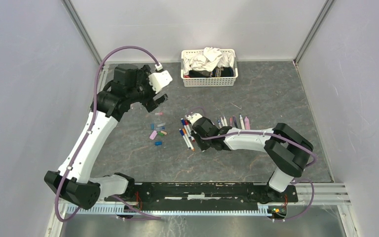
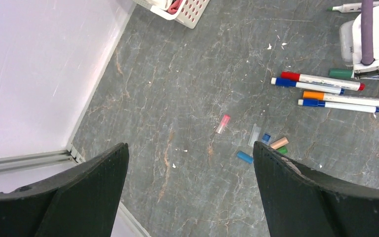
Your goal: Open the pen caps
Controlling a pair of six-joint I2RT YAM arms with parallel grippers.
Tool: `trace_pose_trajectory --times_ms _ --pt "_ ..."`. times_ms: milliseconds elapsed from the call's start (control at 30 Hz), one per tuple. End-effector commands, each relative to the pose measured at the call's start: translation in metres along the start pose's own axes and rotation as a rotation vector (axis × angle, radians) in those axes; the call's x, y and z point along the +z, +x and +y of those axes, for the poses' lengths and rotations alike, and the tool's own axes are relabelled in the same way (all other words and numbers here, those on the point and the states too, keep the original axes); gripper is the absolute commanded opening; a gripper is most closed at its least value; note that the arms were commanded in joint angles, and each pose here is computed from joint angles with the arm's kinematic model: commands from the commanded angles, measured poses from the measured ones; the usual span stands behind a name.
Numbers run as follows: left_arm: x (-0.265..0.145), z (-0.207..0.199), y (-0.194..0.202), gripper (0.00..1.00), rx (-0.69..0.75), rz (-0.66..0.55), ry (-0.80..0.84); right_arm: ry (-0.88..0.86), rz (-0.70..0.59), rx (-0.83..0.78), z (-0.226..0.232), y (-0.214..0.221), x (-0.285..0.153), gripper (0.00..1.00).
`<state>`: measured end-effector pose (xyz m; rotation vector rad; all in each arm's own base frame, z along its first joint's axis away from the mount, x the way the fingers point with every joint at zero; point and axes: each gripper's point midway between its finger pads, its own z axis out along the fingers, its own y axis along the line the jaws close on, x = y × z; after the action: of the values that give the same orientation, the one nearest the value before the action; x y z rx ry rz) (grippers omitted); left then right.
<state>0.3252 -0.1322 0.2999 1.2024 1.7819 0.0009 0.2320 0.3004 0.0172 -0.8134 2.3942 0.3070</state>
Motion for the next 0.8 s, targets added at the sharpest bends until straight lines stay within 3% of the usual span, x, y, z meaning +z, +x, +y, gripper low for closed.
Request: trace_pose_trajectory --times_ms 0,67,100,200,300,767 --pt "-0.009 0.01 -0.011 1.0 -0.014 -0.025 -0.03 0.08 -0.016 -0.021 -0.017 0.006 0.001 0.21" --pt "-0.015 0.015 -0.016 1.0 -0.005 -0.052 -0.069 0.102 -0.031 -0.033 -0.022 0.004 -0.003 0.02" --pt "-0.017 0.019 -0.019 1.0 -0.004 -0.065 -0.094 0.113 -0.029 -0.044 -0.024 0.003 -0.004 0.0" --pt "-0.022 0.032 -0.019 1.0 -0.007 -0.072 -0.169 0.133 -0.013 -0.081 -0.028 0.002 -0.004 0.0" --pt "-0.015 0.026 -0.007 1.0 0.004 -0.023 -0.141 0.139 0.001 -0.087 -0.029 0.002 -0.001 0.0" --pt "0.03 -0.102 0.065 1.0 0.016 0.063 0.403 0.16 -0.11 -0.04 -0.032 -0.061 -0.038 0.0"
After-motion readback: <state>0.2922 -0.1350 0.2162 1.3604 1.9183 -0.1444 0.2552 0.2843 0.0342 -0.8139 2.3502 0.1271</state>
